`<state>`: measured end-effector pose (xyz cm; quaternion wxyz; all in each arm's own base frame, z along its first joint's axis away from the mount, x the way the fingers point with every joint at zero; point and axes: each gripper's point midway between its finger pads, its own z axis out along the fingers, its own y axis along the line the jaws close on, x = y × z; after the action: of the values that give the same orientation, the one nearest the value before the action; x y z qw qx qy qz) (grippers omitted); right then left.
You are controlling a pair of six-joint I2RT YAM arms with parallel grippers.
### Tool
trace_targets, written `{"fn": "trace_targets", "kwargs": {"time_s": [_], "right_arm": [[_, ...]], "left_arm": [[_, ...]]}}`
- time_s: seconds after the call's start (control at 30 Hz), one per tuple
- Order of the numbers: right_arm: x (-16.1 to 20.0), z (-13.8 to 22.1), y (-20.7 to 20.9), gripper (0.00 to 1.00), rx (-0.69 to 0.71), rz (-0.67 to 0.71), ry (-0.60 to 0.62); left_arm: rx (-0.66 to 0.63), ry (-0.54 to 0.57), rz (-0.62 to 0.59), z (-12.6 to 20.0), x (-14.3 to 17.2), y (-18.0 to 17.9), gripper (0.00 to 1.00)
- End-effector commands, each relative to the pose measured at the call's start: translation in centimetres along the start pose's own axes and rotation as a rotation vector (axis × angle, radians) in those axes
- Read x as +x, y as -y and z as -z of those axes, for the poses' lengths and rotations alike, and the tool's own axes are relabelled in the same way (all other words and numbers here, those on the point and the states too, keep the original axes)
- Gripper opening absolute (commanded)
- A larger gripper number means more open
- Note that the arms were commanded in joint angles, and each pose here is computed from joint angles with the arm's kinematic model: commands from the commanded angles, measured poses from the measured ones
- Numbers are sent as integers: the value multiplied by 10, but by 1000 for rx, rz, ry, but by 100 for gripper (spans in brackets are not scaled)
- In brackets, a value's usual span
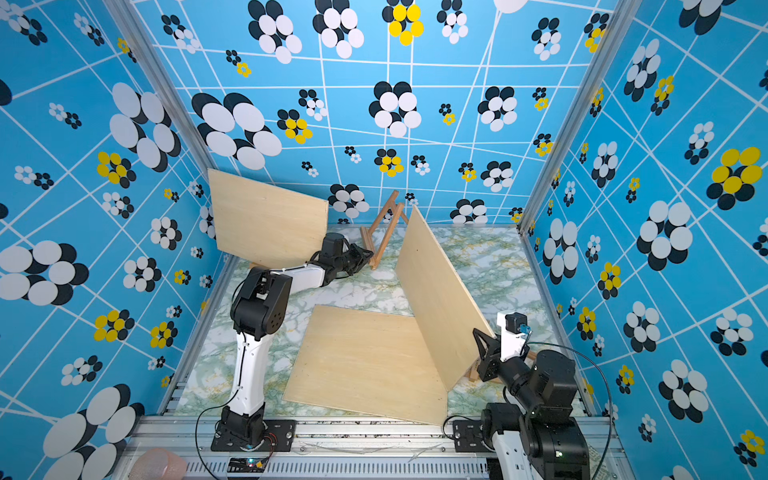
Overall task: Assemble the easel
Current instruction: Place the easel at the center of the board.
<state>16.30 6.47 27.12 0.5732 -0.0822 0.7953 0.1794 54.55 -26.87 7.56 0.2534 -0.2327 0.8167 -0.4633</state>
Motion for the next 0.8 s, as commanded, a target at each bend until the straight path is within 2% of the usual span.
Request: {"fn": "trace_targets", "kwargs": {"time_s": [0.0,0.27,0.33,0.4,0.57,0.6,0.67,0.77], "right_arm": [[-18,0,-19,0,-110,18,76],[-16,1,-22,0,-124,28,71],[-15,1,-21,0,-123,30,71],[-14,1,-21,0,-124,29,70],[-12,1,-21,0,-124,28,70],[-12,1,-22,0,-125,29,69],[-12,1,-21,0,-122,32,69],[-12,2,-21,0,-119,37,70]], "left_arm": [[-1,97,-48,23,-18,1,0],[-21,131,-39,34,-11,-13,1],[-33,135,-46,34,-10,-13,10],[-49,139,-55,36,-10,-12,26],[-61,134,-80,40,-6,-5,42],[-65,130,-92,40,-4,-2,52],[-63,125,-112,41,0,5,63],[-57,119,-149,44,9,20,65]]}}
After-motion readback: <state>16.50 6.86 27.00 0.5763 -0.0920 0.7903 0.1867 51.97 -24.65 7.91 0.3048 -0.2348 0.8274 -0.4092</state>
